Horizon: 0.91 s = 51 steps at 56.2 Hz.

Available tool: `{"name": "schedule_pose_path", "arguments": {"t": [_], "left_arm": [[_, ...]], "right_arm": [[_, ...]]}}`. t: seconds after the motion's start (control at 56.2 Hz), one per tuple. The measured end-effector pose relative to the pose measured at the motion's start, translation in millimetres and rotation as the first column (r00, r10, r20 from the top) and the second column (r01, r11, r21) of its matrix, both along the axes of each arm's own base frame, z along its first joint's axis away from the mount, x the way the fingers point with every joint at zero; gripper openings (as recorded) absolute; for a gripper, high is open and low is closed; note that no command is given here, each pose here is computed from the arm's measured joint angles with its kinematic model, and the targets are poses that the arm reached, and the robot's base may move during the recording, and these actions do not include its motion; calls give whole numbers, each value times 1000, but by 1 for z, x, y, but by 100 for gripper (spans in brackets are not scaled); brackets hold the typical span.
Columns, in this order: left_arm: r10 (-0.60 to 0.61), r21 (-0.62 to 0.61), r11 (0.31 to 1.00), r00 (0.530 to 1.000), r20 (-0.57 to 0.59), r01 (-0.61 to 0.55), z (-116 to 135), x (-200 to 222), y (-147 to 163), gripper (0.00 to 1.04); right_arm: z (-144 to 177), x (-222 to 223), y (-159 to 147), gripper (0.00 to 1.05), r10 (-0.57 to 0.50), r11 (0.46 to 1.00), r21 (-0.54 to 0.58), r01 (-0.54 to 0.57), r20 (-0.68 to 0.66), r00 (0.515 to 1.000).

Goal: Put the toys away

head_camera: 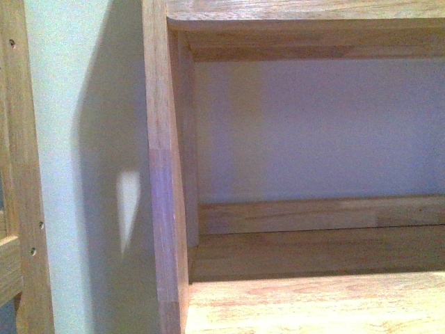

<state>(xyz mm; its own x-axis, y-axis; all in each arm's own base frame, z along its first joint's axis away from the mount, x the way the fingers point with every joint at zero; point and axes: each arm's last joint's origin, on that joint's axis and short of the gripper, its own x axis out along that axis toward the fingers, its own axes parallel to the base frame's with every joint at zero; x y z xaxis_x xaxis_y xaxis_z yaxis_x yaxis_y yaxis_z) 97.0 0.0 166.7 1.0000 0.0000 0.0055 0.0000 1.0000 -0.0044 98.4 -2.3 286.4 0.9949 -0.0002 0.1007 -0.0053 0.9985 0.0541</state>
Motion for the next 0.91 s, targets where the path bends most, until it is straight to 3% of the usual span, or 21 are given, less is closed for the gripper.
{"name": "schedule_pose_path", "arguments": {"t": [0.089,0.445,0.908], "left_arm": [[0,0,1000,1000,0,0,0,0,0,99],[0,0,1000,1000,0,0,0,0,0,99],[0,0,1000,1000,0,0,0,0,0,99]], "right_arm": [[-28,1,2,69,-1,1000,-27,-2,-107,994],[-69,0,2,15,-6,999,-48,1,-109,994],[-98,0,2,16,-5,999,-49,0,-111,994]]}}
